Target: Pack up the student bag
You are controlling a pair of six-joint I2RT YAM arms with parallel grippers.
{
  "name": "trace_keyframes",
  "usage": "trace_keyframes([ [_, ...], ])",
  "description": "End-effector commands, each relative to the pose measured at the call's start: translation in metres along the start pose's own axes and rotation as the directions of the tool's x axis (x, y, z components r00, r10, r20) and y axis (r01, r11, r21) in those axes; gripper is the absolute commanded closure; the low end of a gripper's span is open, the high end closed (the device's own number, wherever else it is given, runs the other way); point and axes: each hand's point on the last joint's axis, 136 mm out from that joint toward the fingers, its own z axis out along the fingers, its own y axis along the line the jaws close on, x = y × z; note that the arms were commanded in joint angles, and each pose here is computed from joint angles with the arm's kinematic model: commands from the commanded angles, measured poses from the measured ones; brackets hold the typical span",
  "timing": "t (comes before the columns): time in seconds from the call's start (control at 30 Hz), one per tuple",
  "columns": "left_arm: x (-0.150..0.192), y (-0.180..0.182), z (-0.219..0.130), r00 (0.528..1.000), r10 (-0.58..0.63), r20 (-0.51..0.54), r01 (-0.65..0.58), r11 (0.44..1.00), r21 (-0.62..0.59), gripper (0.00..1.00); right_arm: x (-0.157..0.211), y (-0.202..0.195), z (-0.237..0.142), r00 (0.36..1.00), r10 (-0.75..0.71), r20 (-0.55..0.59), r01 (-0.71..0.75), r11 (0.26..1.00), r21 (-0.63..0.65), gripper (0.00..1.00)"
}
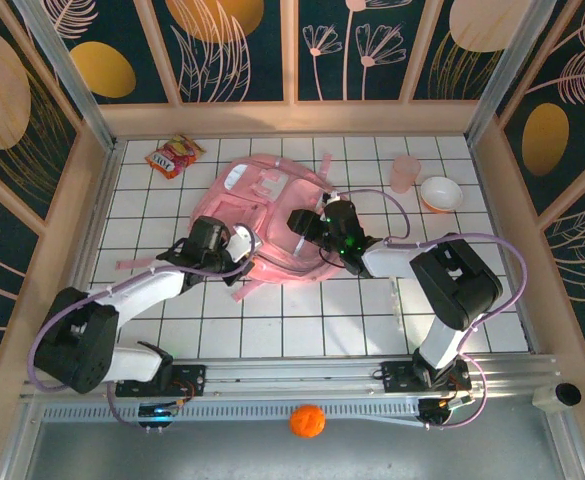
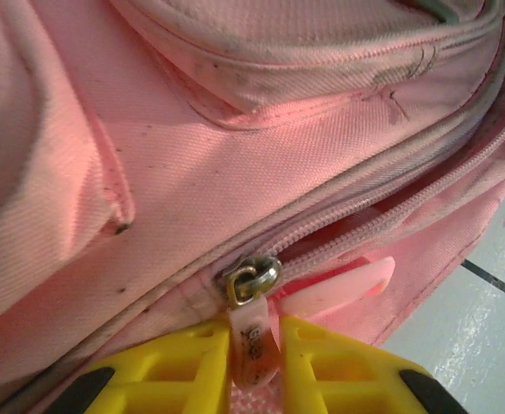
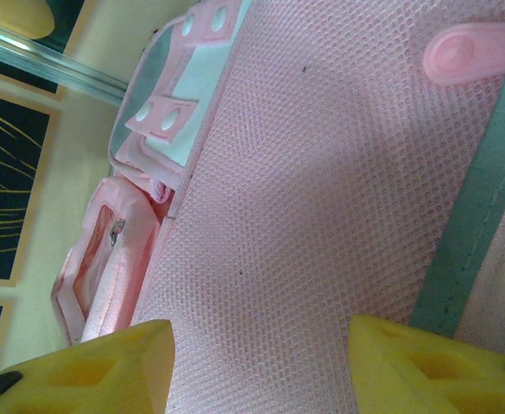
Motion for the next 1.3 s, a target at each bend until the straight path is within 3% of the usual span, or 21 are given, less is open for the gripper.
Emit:
trace_keyframes([
  [0.0,-0.01,0.016,-0.009,0.999,0.015,0.042,-0.011,0.995,-0.098,0.81,0.027,-0.015,-0.006,0.996,0.009,-0.087,-0.004,0.999,0.052,0.44],
  [0.1,0.001,0.032,-0.007,0.999,0.04,-0.015,-0.042,0.983,-0.179,0.82,0.026,-0.015,-0.007,0.996,0.007,-0.087,-0.003,0.999,0.05,0.45],
  [0.33,-0.005,0.024,0.008,1.0,0.014,0.005,-0.014,0.995,-0.097,0.8,0.025,-0.014,-0.009,0.997,0.002,-0.079,0.002,0.999,0.053,0.45],
  [0.5,-0.008,0.024,0.002,0.998,0.065,-0.017,-0.066,0.993,-0.1,0.89,0.025,-0.016,-0.009,0.997,0.0,-0.08,0.005,0.998,0.063,0.45],
  [0.7,-0.014,-0.006,-0.011,0.988,0.155,0.02,-0.156,0.986,0.055,1.0,0.028,-0.024,-0.004,0.996,0.035,-0.087,-0.028,0.996,0.083,0.45],
  [1.03,-0.033,-0.026,-0.001,0.985,0.154,0.073,-0.162,0.978,0.13,1.0,0.03,-0.022,0.0,0.994,0.054,-0.093,-0.048,0.997,0.064,0.51],
  [1.27,-0.044,-0.066,0.018,0.975,0.207,0.074,-0.22,0.942,0.253,1.0,0.035,-0.021,0.008,0.99,0.077,-0.116,-0.071,0.996,0.047,0.55],
])
